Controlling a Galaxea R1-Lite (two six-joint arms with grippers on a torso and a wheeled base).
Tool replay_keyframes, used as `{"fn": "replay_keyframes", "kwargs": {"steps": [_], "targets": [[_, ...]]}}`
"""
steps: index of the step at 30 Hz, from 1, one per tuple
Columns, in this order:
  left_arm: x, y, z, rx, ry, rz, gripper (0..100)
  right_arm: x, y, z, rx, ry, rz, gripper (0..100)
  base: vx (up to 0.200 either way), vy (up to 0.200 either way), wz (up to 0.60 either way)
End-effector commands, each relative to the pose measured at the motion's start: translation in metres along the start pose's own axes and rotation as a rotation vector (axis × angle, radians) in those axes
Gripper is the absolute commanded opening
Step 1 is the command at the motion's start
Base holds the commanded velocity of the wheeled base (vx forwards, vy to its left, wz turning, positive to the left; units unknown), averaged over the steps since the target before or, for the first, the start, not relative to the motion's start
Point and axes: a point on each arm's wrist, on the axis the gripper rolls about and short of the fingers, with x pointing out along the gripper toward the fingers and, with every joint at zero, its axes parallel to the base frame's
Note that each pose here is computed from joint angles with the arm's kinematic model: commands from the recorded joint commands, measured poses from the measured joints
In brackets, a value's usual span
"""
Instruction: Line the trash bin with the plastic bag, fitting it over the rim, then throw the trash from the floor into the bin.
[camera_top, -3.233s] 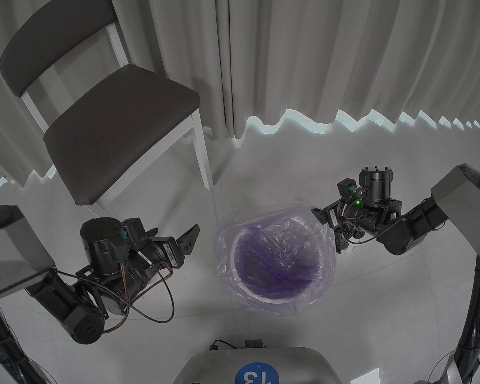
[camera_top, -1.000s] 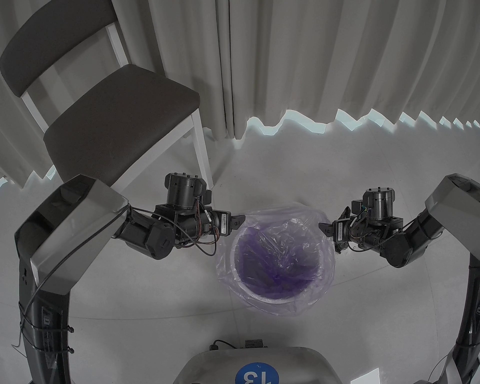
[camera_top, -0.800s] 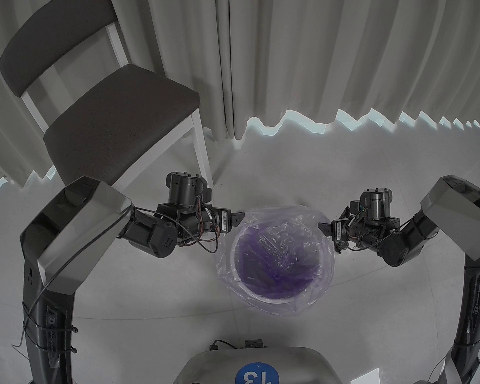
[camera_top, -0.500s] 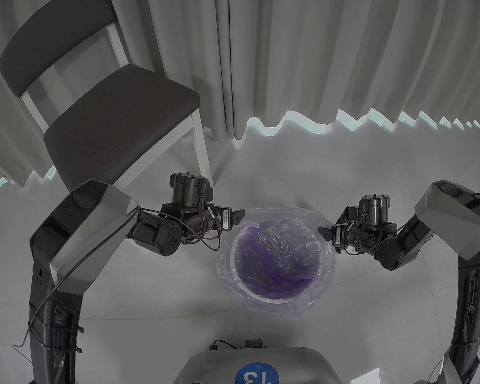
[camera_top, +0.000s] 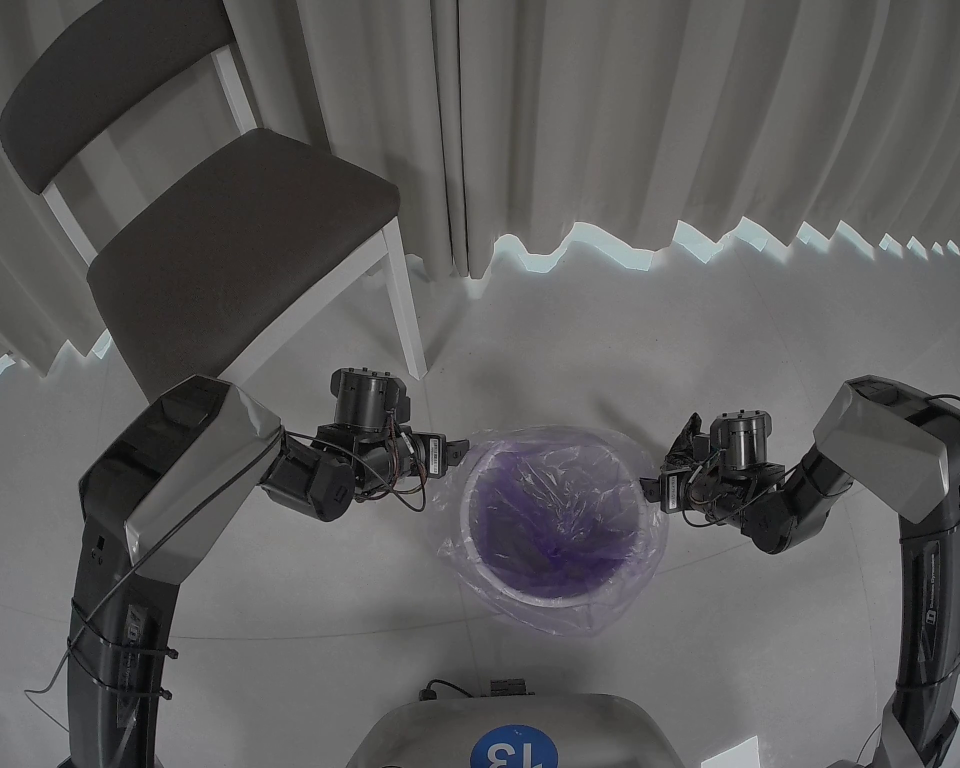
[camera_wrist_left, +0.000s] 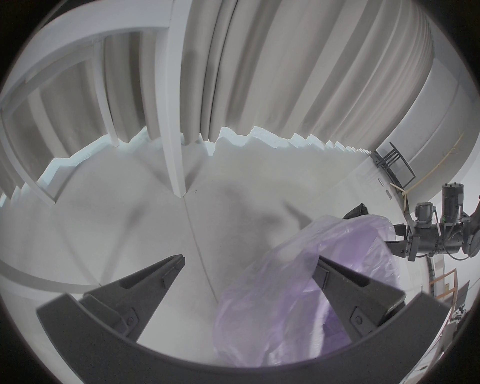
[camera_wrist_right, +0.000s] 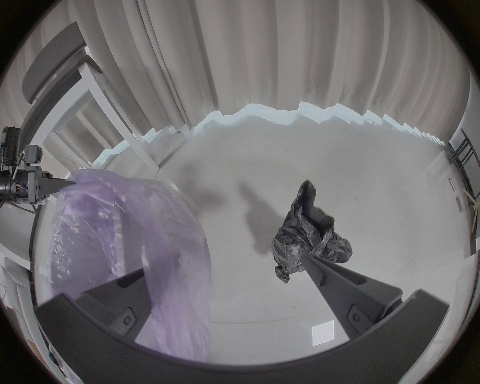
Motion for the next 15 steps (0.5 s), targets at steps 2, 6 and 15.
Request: {"fn": "replay_keyframes", "kwargs": {"steps": [2, 6, 15], "targets": [[0.002, 0.004, -0.002, -0.005, 0.002, 0.007, 100, 0.003, 0.0, -0.005, -0.001, 0.011, 0.0, 100, 0.0, 0.0, 0.0], [-0.002, 0.004, 0.003, -0.007, -0.006, 0.007, 100, 0.001, 0.001, -0.001, -0.001, -0.001, 0.003, 100, 0.0, 0.0, 0.0], [-0.009, 0.001, 0.014, -0.013, -0.032, 0.001, 100, 0.004, 0.002, 0.012, 0.0, -0.037, 0.004, 100, 0.0, 0.0, 0.0]]}}
